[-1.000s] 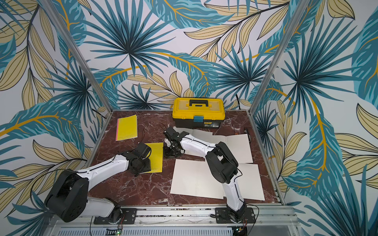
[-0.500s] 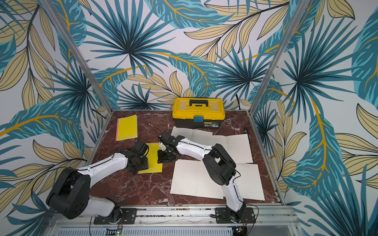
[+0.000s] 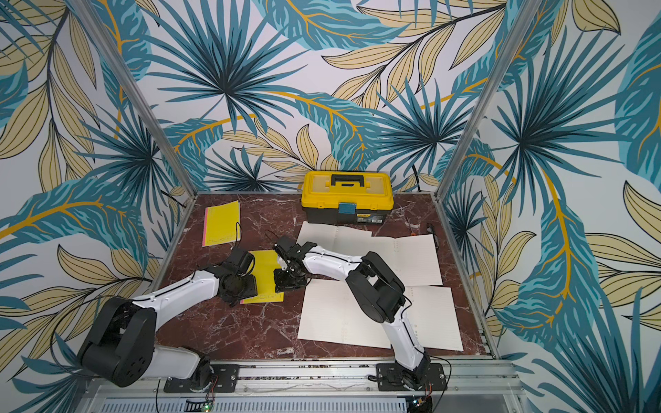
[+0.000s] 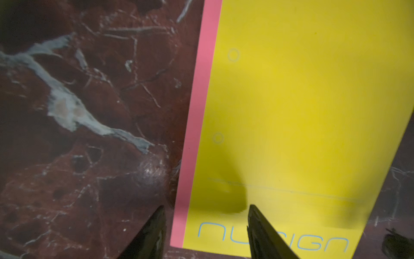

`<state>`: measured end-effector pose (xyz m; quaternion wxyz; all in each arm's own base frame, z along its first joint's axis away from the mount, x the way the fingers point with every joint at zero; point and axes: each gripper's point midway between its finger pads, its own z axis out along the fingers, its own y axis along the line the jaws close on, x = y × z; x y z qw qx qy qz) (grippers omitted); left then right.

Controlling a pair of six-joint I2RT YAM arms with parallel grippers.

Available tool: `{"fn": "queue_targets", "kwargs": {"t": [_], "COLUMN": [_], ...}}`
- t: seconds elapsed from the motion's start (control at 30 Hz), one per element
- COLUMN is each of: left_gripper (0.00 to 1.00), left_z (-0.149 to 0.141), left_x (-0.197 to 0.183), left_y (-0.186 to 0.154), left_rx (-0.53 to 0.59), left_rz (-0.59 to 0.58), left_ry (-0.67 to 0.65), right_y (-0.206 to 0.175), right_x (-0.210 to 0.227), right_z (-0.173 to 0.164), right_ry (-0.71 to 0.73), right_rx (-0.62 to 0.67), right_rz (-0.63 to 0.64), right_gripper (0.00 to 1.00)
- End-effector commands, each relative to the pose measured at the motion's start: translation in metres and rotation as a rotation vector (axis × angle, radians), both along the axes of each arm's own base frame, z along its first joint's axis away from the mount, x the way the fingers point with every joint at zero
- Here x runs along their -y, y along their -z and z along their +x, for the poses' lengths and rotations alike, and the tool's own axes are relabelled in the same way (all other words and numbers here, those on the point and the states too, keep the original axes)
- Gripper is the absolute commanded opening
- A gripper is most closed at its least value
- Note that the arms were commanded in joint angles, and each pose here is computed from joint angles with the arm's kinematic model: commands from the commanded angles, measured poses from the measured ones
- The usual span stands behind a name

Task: Close the notebook
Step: Move the notebook to the center of the board.

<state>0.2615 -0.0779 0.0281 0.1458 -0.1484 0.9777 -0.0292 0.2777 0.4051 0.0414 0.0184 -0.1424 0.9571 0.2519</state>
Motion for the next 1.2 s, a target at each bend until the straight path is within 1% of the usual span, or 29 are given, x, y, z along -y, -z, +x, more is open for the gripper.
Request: {"fn": "queue_targets", "kwargs": {"t": [0.0, 0.2, 0.33, 0.37, 0.6, 0.83, 0.97, 1.17], "left_gripper": [0.58, 0.54, 0.52, 0.51, 0.48, 0.48, 0.48, 0.48], "left_z": [0.004, 0.003, 0.007, 0.006, 0.016, 0.04, 0.056, 0.081], "left_x": [0.001, -0.001, 0.0, 0.006, 0.015, 0.023, 0.025, 0.023], "left_y": [0.0, 0.004, 0.004, 0.004, 0.007, 0.006, 0.008, 0.013], "left_rx": [0.028, 0.007, 0.014, 0.008, 0.01, 0.04, 0.047, 0.042], "left_rz": [-0.024, -0.019, -0.021, -0.051, -0.09, -0.093, -0.082, -0.074], "left_ry": [0.012, 0.0, -0.001, 0.007, 0.002, 0.02, 0.03, 0.034], "right_y": [0.014, 0.019, 0.023, 0.023, 0.025, 0.025, 0.019, 0.018], "right_x": [0.004, 0.002, 0.001, -0.001, -0.008, -0.014, -0.017, -0.025], "right_z": [-0.004, -0.004, -0.001, -0.001, 0.008, 0.022, 0.038, 0.057], "right_ry": [0.01, 0.014, 0.019, 0.017, 0.007, 0.018, 0.024, -0.011], "right_rx": [-0.026, -0.035, -0.043, -0.042, -0.032, -0.017, -0.004, -0.006], "right_rz": [-0.053, -0.066, -0.077, -0.078, -0.09, -0.093, -0.079, -0.09], "right_gripper": [0.32, 0.32, 0.31, 0.31, 0.28, 0.28, 0.28, 0.29]}}
